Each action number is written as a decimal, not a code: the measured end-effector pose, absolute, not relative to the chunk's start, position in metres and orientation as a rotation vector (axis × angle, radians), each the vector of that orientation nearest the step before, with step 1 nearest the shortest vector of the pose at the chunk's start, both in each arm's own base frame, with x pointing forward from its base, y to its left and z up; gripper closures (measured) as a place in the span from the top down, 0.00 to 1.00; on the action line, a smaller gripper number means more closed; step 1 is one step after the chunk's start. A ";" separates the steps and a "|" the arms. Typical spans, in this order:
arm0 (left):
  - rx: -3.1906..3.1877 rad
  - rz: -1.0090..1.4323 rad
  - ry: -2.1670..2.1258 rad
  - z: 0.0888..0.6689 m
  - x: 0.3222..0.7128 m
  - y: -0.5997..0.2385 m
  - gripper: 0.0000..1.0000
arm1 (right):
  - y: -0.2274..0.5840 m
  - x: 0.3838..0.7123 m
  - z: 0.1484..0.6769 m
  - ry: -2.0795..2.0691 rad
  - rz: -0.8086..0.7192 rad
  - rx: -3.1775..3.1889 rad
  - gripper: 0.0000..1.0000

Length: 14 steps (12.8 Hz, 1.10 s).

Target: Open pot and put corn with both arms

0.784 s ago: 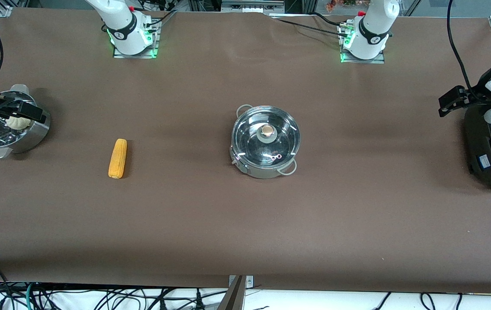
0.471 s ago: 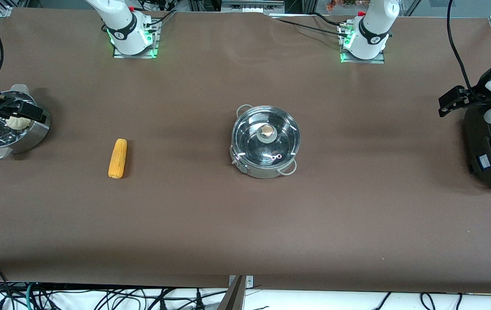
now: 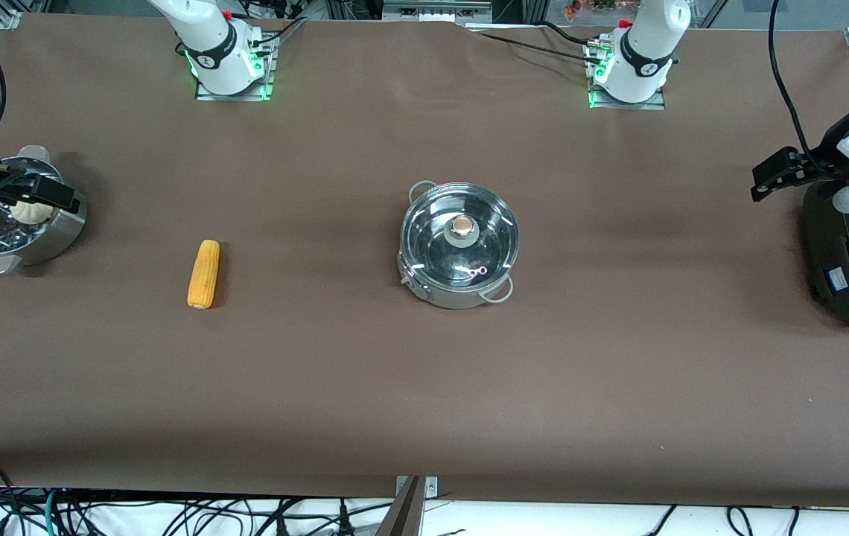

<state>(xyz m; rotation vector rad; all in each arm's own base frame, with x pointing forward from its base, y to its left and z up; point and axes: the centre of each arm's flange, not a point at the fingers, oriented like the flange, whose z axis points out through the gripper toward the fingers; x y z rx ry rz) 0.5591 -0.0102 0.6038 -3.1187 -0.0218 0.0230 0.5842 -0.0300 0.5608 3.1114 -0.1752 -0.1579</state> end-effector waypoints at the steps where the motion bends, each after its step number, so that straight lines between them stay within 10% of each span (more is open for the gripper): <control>1: -3.119 0.023 -0.022 0.604 0.559 -0.010 1.00 | -0.030 0.584 0.561 -0.173 -0.157 3.112 1.00; 14: -3.119 0.023 -0.022 0.604 0.559 -0.010 1.00 | -0.028 0.584 0.562 -0.160 -0.151 3.113 1.00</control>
